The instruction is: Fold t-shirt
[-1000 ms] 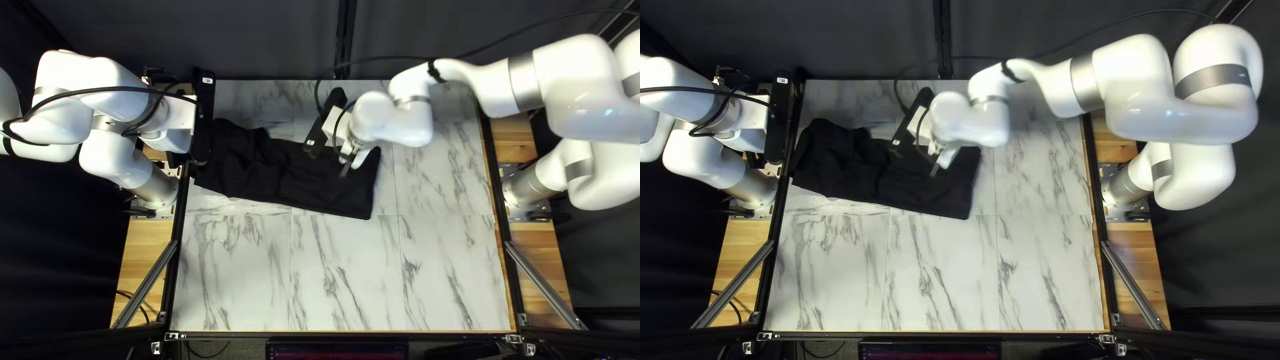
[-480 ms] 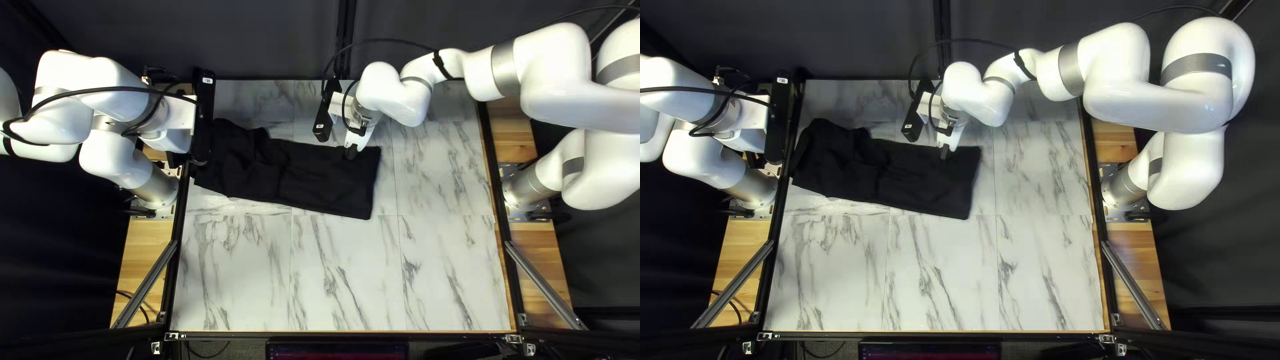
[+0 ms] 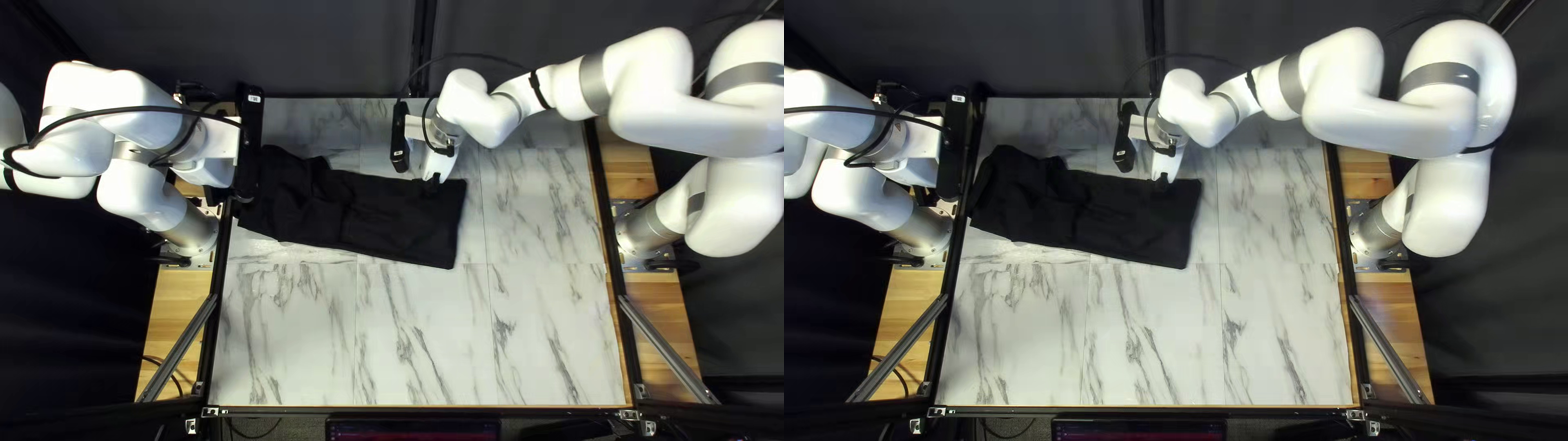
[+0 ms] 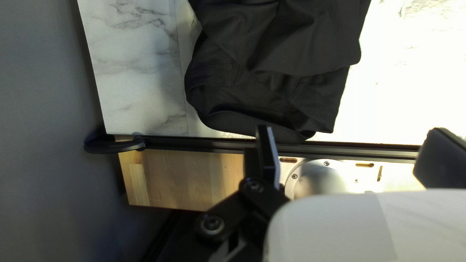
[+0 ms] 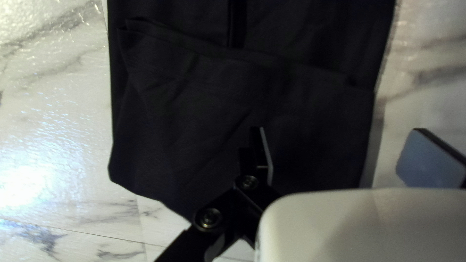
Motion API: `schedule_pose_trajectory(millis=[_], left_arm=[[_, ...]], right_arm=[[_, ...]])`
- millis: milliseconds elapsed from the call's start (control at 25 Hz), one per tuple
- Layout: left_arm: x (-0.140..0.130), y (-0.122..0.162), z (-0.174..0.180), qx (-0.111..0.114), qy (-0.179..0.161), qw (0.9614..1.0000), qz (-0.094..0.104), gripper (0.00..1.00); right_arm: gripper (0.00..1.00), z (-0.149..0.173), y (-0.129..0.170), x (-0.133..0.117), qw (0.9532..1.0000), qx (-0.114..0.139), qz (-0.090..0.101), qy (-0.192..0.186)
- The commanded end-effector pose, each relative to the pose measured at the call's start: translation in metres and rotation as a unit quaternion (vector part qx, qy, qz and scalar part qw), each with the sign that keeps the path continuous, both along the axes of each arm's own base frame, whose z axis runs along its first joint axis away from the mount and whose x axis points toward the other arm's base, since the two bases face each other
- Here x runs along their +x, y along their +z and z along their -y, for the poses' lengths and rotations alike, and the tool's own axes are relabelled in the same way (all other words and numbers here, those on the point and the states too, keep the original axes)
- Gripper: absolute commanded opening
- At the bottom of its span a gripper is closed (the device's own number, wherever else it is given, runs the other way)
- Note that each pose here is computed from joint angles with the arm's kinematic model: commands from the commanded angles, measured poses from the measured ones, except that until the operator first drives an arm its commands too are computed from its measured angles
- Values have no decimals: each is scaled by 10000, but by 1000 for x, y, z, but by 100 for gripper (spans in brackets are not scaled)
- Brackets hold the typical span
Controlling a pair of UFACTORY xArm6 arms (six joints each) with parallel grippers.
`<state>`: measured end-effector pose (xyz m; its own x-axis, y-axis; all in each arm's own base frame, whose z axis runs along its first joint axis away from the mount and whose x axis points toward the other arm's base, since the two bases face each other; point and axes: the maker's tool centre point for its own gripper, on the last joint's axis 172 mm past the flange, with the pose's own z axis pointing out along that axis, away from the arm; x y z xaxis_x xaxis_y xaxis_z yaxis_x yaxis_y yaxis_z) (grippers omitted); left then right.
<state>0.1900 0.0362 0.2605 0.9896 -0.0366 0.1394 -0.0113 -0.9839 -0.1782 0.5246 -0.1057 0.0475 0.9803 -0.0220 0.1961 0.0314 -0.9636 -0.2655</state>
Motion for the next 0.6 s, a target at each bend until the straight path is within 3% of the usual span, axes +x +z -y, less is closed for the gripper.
schedule_pose_trajectory(millis=[40,440,480,520,560,600], left_arm=[[0,0,0,0,0,10000,0,100],[0,0,0,0,0,10000,0,100],[0,0,0,0,0,10000,0,100],[0,0,0,0,0,10000,0,100],[0,0,0,0,0,10000,0,100],[0,0,0,0,0,10000,0,100]], right_arm=[[100,4,-2,8,9997,80,39,208],[97,4,-17,11,9989,110,-232,391],[87,3,-17,11,9989,104,-253,382],[69,3,-17,11,9989,97,-267,371],[62,3,-17,10,9989,91,-276,364],[11,3,-17,10,9989,84,-287,354]])
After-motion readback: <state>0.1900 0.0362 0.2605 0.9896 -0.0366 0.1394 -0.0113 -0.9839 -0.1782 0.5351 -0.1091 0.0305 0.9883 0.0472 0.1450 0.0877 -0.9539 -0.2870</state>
